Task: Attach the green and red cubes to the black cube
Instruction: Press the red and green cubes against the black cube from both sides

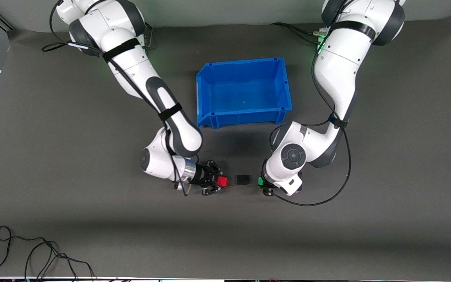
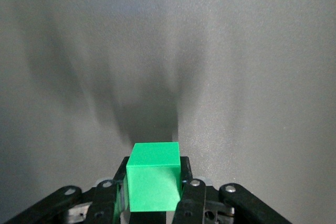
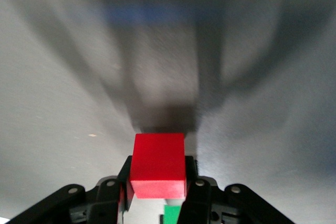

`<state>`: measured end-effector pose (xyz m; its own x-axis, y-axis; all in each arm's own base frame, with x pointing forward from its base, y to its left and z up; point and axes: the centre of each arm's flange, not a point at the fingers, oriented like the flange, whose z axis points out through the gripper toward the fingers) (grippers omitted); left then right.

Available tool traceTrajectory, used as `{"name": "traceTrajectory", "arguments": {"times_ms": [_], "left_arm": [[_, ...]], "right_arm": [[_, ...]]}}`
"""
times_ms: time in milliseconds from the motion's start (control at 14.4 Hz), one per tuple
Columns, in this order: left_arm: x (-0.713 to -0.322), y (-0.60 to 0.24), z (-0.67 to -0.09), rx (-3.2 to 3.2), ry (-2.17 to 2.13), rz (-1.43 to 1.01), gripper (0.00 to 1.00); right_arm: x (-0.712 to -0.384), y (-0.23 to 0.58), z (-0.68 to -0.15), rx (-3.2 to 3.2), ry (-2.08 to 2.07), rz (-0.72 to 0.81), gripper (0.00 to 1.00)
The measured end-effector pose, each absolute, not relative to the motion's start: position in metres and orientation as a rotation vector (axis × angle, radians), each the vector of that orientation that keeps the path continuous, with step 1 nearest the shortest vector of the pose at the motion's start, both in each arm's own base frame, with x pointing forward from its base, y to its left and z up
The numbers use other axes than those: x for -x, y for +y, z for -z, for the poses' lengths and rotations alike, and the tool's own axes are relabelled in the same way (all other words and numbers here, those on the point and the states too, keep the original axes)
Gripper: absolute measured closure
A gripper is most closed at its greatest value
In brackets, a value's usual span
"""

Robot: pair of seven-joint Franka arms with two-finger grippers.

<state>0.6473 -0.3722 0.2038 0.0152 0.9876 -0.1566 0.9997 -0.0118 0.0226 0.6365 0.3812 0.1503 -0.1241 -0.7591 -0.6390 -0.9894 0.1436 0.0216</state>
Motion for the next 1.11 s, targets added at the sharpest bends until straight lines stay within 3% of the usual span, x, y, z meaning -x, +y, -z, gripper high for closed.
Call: {"name": "traceTrajectory", "arguments": {"times_ms": [1113], "left_arm": [[-0.634,-0.413,-0.189,-2.145,2.098,0.193,0.61]], "right_arm": [[-0.619,0.410,-0.142,1.695,1.931,-0.593,0.60]]}}
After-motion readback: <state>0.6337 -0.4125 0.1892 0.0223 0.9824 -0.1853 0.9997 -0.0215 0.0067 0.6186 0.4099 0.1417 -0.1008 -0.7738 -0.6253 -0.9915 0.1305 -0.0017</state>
